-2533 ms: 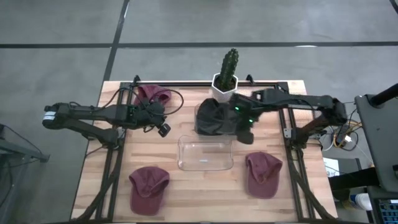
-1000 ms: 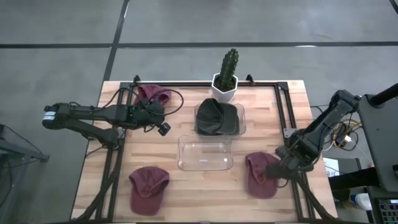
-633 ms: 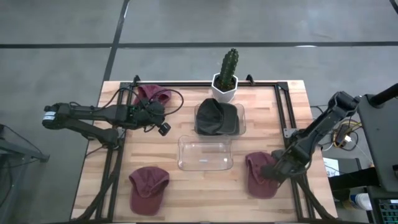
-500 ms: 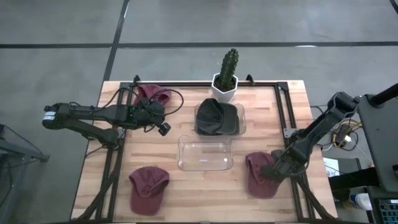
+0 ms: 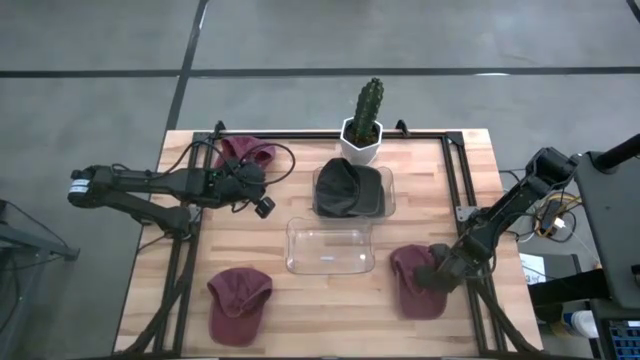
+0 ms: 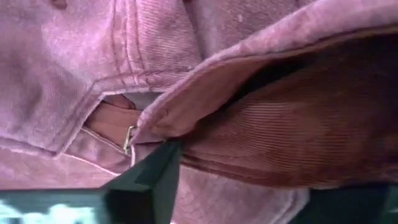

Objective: Pick & Place hat
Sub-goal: Put the right red cap into the bottom transparent bin

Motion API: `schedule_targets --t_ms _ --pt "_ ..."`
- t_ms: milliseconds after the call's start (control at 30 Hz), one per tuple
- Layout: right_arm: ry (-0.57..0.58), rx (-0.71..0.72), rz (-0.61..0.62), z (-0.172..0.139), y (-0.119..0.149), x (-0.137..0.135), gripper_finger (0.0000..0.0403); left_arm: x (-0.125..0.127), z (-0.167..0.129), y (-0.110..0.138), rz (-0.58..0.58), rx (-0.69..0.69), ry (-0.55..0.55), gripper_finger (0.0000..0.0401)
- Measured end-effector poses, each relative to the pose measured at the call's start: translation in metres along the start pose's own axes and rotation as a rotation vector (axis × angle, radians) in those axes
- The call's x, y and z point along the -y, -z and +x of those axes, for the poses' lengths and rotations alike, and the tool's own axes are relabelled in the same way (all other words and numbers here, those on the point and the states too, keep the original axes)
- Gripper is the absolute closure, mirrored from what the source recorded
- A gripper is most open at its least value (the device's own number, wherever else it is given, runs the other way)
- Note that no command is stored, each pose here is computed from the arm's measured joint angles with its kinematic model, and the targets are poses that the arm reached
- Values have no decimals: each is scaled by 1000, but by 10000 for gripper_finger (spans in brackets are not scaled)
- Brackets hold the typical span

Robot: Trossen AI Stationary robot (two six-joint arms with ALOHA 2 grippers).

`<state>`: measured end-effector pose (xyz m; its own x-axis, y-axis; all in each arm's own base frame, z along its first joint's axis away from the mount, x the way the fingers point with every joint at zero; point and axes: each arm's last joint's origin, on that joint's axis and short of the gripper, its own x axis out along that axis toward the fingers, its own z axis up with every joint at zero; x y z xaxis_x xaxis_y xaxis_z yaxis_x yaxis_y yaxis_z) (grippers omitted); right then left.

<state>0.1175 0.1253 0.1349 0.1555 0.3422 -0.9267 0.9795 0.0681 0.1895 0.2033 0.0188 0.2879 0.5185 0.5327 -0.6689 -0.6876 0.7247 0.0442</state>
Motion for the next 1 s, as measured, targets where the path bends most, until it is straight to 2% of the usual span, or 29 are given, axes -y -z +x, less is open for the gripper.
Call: schedule_targets --t_ms 200,267,467,600,733,800,1000 --pt "-42 -26 -25 -8 6 -6 359 0 0 -1 -5 5 3 339" --pt "-63 -44 -44 -13 9 -9 383 0 0 -1 -6 6 4 339" --pt "-144 -103 -128 -40 25 -21 389 1 0 -3 -15 24 14 339" --pt "-220 -66 -291 -71 37 -32 390 2 0 -3 -16 25 14 339" --pt "-325 36 -498 -108 49 -45 390 2 0 -3 -16 25 15 339" --pt "-317 93 -567 -126 50 -50 390 2 0 -3 -16 22 20 339" --pt "-172 246 -716 -169 36 -65 391 2 0 -2 -26 11 38 339"
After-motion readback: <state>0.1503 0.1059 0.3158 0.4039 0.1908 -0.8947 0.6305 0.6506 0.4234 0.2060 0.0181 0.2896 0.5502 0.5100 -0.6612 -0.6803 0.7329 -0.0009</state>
